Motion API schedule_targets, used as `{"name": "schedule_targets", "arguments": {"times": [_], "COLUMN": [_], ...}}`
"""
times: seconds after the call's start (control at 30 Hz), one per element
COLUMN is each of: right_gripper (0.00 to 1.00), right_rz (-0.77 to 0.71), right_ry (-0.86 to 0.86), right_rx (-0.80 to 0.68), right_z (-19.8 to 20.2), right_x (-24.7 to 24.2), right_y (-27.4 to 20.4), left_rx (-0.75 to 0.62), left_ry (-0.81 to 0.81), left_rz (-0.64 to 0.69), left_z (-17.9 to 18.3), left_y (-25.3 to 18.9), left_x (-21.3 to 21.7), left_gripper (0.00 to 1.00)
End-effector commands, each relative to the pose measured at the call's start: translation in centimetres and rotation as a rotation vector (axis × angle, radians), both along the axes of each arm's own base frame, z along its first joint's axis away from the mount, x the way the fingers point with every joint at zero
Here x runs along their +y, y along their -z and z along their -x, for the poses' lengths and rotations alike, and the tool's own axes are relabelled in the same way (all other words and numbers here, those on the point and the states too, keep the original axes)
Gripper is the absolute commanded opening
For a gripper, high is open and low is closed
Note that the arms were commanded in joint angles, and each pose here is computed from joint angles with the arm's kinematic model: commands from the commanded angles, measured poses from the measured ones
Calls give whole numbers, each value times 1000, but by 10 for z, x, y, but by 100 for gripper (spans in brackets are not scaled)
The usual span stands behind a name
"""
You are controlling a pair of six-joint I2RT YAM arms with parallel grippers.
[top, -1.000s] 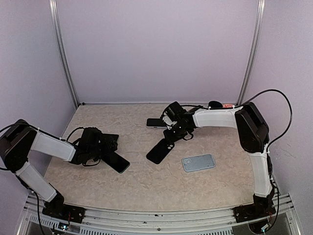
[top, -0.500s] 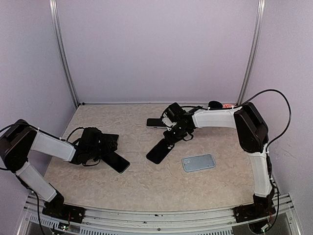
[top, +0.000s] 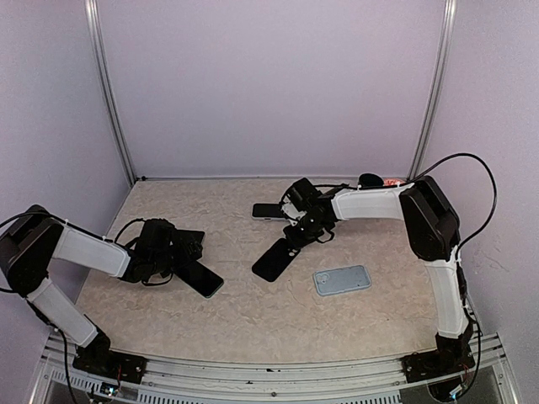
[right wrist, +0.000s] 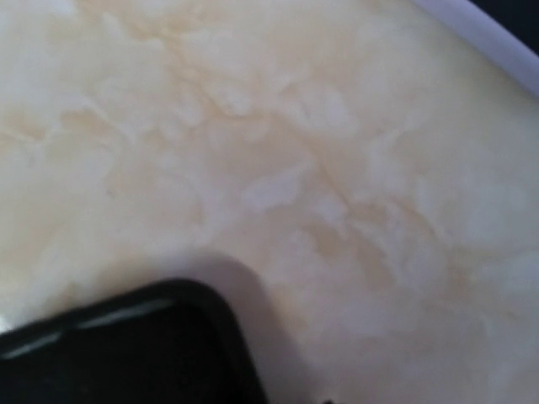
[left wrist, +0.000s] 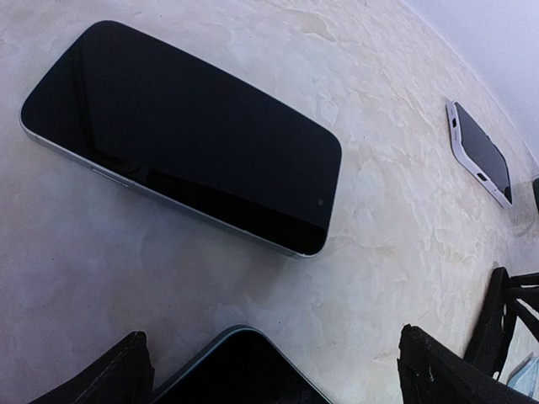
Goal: Put the phone into the phone case
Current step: Rotate the phone case at the center of the board.
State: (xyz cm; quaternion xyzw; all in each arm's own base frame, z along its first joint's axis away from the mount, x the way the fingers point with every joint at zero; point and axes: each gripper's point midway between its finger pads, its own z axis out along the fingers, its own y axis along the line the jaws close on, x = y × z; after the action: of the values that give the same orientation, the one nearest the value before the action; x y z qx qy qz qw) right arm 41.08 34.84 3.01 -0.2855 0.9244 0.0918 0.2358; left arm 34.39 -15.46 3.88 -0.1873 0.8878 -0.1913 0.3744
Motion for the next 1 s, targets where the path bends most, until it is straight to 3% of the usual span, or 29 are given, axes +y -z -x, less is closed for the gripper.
{"name": "schedule_targets", "arguments": {"times": [0.0, 0.2, 0.37, 0.97], "right_gripper": [25, 9, 2, 0], "right_rz": [-10, -26, -27, -34], "right_ry": [6, 23, 68, 423], "right_rx": [13, 8, 3, -19], "right_z": [-3, -3, -2, 18], "right_x": [-2, -3, -9, -70], "right_y": [12, 8, 3, -1], "left_rx": [116, 120, 124, 137], "left_ry": [6, 9, 9, 10], "left_rz": [-37, -37, -36, -31], "left_z": [19, 19, 19, 23], "left_y": [26, 28, 31, 40], "left_x": [6, 5, 5, 4], "left_gripper": [99, 99, 99, 99]}}
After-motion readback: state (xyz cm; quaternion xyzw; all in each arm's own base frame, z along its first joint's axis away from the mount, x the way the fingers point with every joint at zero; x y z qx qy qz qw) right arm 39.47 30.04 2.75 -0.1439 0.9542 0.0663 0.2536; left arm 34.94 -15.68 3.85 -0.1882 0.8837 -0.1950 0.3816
